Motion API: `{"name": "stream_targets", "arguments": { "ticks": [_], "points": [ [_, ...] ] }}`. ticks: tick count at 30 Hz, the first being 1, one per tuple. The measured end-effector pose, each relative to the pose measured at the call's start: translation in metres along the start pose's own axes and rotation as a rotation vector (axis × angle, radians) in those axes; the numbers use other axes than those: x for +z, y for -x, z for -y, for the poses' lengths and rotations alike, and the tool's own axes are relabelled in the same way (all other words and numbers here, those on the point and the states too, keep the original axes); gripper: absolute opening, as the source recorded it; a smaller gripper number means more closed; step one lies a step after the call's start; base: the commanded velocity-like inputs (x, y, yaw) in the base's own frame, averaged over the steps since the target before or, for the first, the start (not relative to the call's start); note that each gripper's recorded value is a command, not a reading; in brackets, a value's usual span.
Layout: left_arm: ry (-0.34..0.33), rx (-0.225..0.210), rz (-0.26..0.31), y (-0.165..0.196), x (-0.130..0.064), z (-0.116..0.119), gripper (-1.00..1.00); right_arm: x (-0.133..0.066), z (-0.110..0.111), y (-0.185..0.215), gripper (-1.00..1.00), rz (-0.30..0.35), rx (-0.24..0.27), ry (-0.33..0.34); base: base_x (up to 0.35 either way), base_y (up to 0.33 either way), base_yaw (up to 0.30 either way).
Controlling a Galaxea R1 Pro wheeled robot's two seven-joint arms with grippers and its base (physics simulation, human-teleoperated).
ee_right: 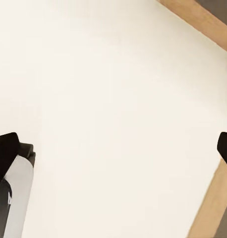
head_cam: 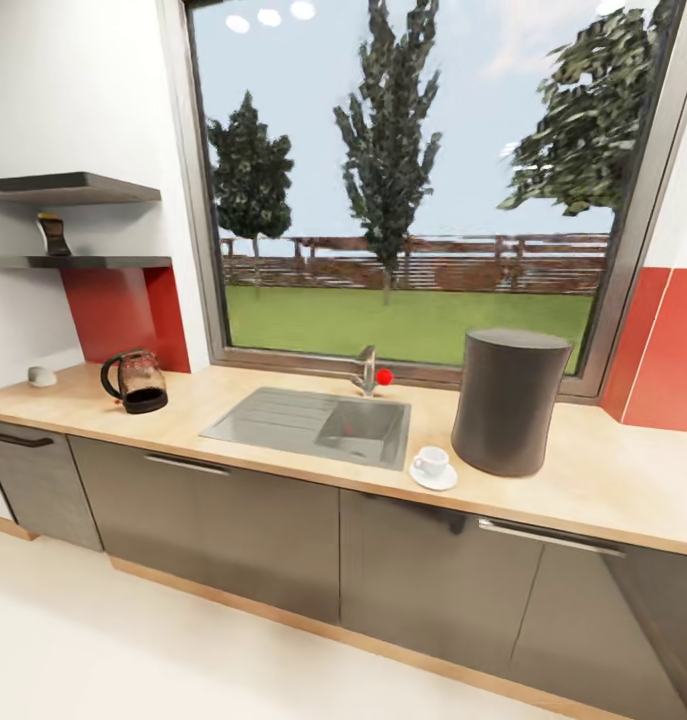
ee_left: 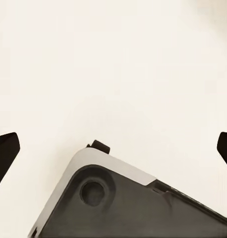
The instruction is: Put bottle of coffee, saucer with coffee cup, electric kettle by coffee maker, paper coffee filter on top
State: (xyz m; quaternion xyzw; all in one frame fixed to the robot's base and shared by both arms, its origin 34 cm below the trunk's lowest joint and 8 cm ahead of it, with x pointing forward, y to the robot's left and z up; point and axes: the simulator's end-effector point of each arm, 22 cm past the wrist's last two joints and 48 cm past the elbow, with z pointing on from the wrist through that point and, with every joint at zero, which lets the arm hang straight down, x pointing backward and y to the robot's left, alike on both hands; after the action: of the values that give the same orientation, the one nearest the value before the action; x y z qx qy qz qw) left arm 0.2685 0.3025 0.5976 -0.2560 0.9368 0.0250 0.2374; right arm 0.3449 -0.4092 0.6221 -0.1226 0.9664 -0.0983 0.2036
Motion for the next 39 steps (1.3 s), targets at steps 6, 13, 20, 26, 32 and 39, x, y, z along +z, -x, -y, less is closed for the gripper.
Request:
{"name": "stream_targets", "arguments": {
  "ticks": [6, 13, 20, 26, 32, 39],
  "points": [
    [-0.003, 0.000, -0.001, -0.001, 0.000, 0.002, 1.00, 0.000, -0.007, 0.003, 1.00, 0.016, 0.015, 0.009, 0.319, 0.145, -0.036],
    [-0.006, -0.002, 0.009, 0.002, 0.000, 0.004, 1.00, -0.003, -0.015, -0.015, 1.00, -0.007, 0.079, 0.013, 0.255, 0.245, -0.183],
    [-0.009, -0.004, 0.016, 0.005, 0.000, 0.005, 1.00, -0.005, -0.019, -0.022, 1.00, -0.012, 0.103, 0.014, 0.200, 0.285, -0.214],
    [-0.012, -0.005, 0.024, 0.007, 0.000, 0.006, 1.00, -0.006, -0.026, -0.023, 1.00, -0.012, 0.106, 0.021, 0.138, 0.309, -0.143],
    [-0.012, -0.005, 0.024, 0.007, 0.000, 0.006, 1.00, -0.006, -0.028, -0.025, 1.00, -0.015, 0.105, 0.024, 0.029, 0.331, -0.012],
    [-0.012, -0.006, 0.023, 0.007, 0.000, 0.006, 1.00, -0.006, -0.030, -0.026, 1.00, -0.015, 0.105, 0.026, 0.002, 0.337, -0.001]
  ]
}}
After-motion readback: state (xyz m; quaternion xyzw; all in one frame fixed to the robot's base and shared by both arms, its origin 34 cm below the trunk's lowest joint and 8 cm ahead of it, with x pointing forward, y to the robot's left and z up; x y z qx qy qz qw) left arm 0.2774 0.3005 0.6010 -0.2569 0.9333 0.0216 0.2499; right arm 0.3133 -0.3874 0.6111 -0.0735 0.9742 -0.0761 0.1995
